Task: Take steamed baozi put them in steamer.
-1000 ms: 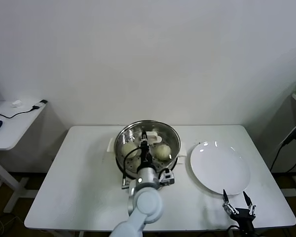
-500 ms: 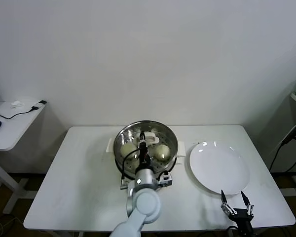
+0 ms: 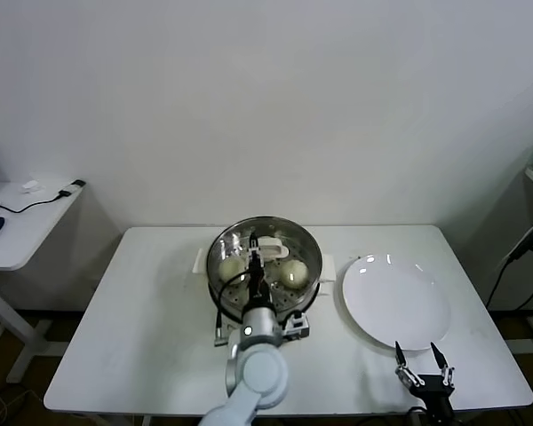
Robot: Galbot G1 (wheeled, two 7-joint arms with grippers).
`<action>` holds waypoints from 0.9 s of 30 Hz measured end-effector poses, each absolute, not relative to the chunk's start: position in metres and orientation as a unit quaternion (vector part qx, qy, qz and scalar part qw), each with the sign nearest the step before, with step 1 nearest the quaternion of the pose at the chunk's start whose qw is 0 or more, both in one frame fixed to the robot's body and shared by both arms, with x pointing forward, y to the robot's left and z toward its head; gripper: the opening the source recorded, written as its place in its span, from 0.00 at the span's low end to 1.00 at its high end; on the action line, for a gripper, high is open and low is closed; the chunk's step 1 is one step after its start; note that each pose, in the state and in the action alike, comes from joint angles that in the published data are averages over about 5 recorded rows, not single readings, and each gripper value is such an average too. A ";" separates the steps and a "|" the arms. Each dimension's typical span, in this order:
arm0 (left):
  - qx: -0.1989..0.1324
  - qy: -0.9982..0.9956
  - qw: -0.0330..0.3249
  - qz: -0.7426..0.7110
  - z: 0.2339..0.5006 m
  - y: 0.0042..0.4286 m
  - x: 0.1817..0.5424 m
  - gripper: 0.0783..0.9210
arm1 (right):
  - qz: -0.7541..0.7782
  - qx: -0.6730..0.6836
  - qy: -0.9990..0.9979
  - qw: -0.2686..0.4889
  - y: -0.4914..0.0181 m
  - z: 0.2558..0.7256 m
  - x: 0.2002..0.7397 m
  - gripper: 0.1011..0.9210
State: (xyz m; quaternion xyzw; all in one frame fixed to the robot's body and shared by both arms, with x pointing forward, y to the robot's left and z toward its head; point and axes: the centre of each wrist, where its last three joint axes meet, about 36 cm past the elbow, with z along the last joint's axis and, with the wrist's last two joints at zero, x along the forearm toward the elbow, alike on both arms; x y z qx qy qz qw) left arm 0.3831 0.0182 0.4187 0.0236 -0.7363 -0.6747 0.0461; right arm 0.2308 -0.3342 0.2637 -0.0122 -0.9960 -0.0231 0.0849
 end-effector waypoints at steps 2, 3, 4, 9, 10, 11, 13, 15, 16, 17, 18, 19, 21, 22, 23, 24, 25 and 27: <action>0.018 -0.745 0.044 -0.665 0.424 0.021 0.379 0.63 | -0.023 -0.012 -0.996 0.086 -0.334 0.264 0.231 0.88; 0.016 -0.750 0.043 -0.659 0.427 0.023 0.377 0.66 | -0.023 -0.011 -0.996 0.086 -0.334 0.264 0.232 0.88; 0.014 -0.756 0.042 -0.653 0.430 0.025 0.375 0.69 | -0.023 -0.011 -0.996 0.086 -0.333 0.264 0.232 0.88; 0.007 -0.793 0.038 -0.609 0.447 0.044 0.365 0.85 | -0.026 -0.014 -0.996 0.082 -0.331 0.262 0.234 0.88; 0.003 -0.801 0.037 -0.597 0.450 0.049 0.363 0.86 | -0.027 -0.016 -0.996 0.080 -0.331 0.262 0.234 0.88; -0.001 -0.810 0.036 -0.585 0.453 0.054 0.361 0.87 | -0.027 -0.017 -0.997 0.077 -0.331 0.263 0.235 0.88; -0.016 -0.830 0.028 -0.557 0.458 0.066 0.357 0.88 | -0.028 -0.020 -0.997 0.069 -0.331 0.264 0.237 0.88; -0.034 -0.852 0.015 -0.522 0.462 0.080 0.354 0.88 | -0.027 -0.022 -0.997 0.062 -0.332 0.266 0.239 0.88; -0.043 -0.864 0.007 -0.501 0.463 0.087 0.353 0.88 | -0.027 -0.022 -0.998 0.059 -0.332 0.266 0.239 0.88; -0.050 -0.876 -0.003 -0.479 0.465 0.095 0.352 0.88 | -0.026 -0.023 -0.998 0.056 -0.332 0.267 0.240 0.88; -0.056 -0.889 -0.012 -0.455 0.466 0.103 0.351 0.88 | -0.025 -0.023 -0.998 0.053 -0.332 0.268 0.240 0.88; -0.060 -0.900 -0.021 -0.430 0.467 0.111 0.351 0.88 | -0.025 -0.023 -0.998 0.050 -0.332 0.268 0.241 0.88; -0.062 -0.922 -0.038 -0.379 0.469 0.130 0.352 0.88 | -0.023 -0.025 -0.998 0.043 -0.332 0.268 0.242 0.88; -0.060 -0.932 -0.044 -0.354 0.469 0.141 0.352 0.88 | -0.022 -0.026 -0.999 0.040 -0.332 0.268 0.242 0.88; -0.057 -0.941 -0.049 -0.329 0.468 0.152 0.351 0.88 | -0.020 -0.027 -0.999 0.038 -0.332 0.268 0.243 0.88; -0.053 -0.950 -0.053 -0.304 0.467 0.163 0.351 0.88 | -0.019 -0.028 -0.999 0.036 -0.332 0.268 0.243 0.88; -0.049 -0.957 -0.056 -0.279 0.466 0.175 0.351 0.88 | -0.017 -0.028 -0.999 0.034 -0.332 0.268 0.244 0.88; -0.040 -0.970 -0.057 -0.233 0.460 0.197 0.348 0.88 | -0.014 -0.030 -0.999 0.032 -0.333 0.268 0.245 0.88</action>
